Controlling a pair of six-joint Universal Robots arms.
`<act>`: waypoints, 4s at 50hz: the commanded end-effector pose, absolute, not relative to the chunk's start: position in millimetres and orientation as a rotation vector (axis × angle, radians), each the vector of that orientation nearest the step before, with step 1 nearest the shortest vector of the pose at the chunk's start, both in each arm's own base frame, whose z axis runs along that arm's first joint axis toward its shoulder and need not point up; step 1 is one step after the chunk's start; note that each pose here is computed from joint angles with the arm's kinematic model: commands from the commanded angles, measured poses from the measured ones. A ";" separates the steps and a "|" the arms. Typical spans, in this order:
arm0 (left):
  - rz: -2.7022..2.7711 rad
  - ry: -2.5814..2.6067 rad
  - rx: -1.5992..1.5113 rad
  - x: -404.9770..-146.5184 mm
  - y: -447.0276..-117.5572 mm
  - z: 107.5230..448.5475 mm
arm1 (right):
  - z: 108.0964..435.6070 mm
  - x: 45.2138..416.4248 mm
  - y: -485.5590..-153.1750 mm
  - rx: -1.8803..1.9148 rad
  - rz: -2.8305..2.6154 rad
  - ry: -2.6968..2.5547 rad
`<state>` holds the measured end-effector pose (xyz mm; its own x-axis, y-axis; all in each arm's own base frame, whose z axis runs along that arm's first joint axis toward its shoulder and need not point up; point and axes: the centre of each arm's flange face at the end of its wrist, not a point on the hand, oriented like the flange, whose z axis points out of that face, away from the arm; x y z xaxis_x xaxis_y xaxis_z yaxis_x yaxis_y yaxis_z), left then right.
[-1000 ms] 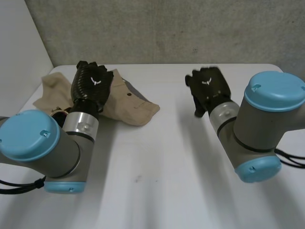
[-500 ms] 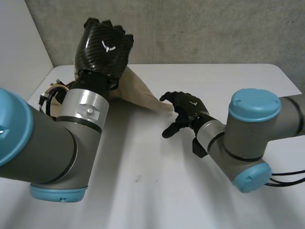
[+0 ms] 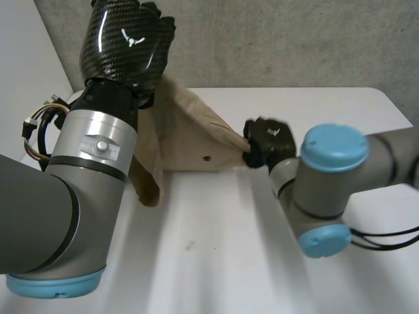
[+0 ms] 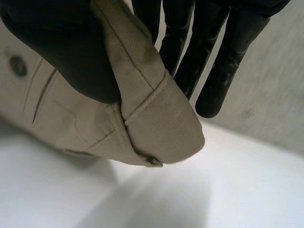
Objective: Fold the shorts.
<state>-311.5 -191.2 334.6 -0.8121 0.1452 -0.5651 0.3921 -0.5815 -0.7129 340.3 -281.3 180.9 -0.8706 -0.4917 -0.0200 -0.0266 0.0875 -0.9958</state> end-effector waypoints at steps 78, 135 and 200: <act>-2.258 1.712 0.913 -277.9 -248.5 174.7 | 167.9 300.8 -291.7 -1.438 -2.148 1.942; -2.054 2.072 1.210 -308.6 -263.2 198.0 | 145.8 226.7 -197.9 -1.830 -1.233 2.363; -1.799 2.117 1.066 -264.3 -266.0 200.5 | 151.9 232.6 -220.3 -1.517 -1.363 2.438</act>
